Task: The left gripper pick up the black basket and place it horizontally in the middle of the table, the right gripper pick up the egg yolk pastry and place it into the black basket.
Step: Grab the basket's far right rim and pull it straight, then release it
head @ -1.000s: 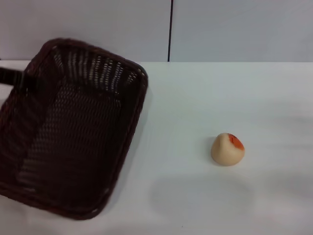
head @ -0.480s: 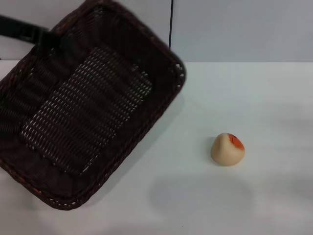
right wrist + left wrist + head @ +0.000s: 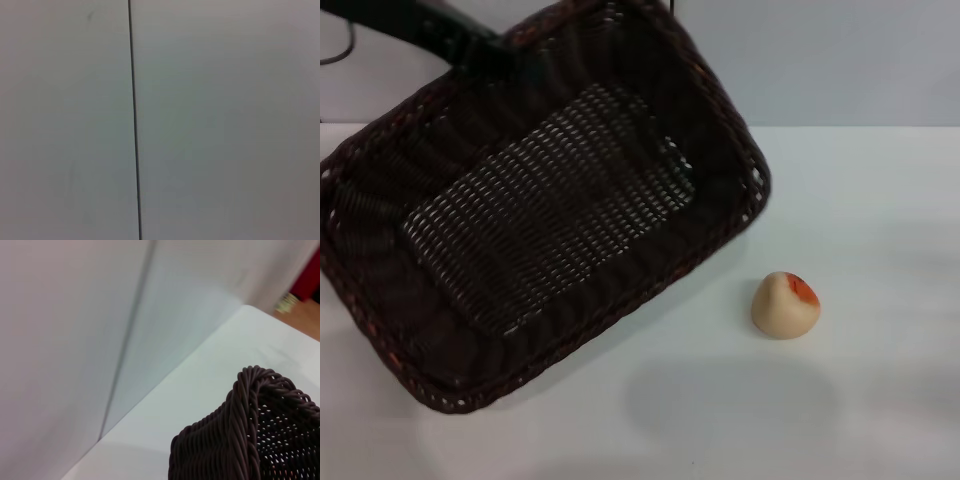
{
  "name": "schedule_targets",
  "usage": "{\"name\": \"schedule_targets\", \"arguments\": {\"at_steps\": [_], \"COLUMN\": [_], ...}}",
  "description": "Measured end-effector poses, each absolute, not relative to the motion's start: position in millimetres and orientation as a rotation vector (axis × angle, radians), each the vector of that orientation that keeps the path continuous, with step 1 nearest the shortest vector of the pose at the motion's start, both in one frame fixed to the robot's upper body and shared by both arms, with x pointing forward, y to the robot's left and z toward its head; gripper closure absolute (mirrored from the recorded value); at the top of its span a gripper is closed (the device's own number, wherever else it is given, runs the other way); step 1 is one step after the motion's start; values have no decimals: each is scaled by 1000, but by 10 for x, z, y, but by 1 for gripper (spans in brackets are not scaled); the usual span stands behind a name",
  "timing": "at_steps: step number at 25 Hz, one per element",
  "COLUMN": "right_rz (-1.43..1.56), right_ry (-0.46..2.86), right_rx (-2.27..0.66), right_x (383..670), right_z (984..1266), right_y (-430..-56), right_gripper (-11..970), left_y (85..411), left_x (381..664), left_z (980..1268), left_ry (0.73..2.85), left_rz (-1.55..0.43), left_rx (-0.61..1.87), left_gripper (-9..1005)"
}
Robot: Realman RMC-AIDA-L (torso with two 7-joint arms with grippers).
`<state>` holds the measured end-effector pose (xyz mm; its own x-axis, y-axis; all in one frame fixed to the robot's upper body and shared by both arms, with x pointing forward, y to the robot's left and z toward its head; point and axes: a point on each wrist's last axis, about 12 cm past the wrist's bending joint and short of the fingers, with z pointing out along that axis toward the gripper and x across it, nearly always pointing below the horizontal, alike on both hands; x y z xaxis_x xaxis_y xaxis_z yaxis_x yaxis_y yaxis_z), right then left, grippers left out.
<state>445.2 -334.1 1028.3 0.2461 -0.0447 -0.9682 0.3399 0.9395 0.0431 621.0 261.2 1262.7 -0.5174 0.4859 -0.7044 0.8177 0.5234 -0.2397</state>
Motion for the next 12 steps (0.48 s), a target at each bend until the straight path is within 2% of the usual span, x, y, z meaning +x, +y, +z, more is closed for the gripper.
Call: {"name": "schedule_targets", "arguments": {"at_steps": [7, 10, 12], "right_rz": [-286, -289, -295], "right_ry": [1294, 1297, 1295], "right_rx": [283, 289, 298], "right_x": [4344, 4314, 4265], "right_z": [10258, 10246, 10233], "right_y": [-3344, -3344, -3336], "right_gripper": [396, 397, 397], "left_y": [2297, 2054, 2022], "left_x": [6331, 6377, 6384], "left_z": [12729, 12772, 12776], "left_ry": [2100, 2055, 2048], "left_rz": [-698, -610, -602], "left_rx": [1298, 1467, 1488], "left_gripper": [785, 785, 785]}}
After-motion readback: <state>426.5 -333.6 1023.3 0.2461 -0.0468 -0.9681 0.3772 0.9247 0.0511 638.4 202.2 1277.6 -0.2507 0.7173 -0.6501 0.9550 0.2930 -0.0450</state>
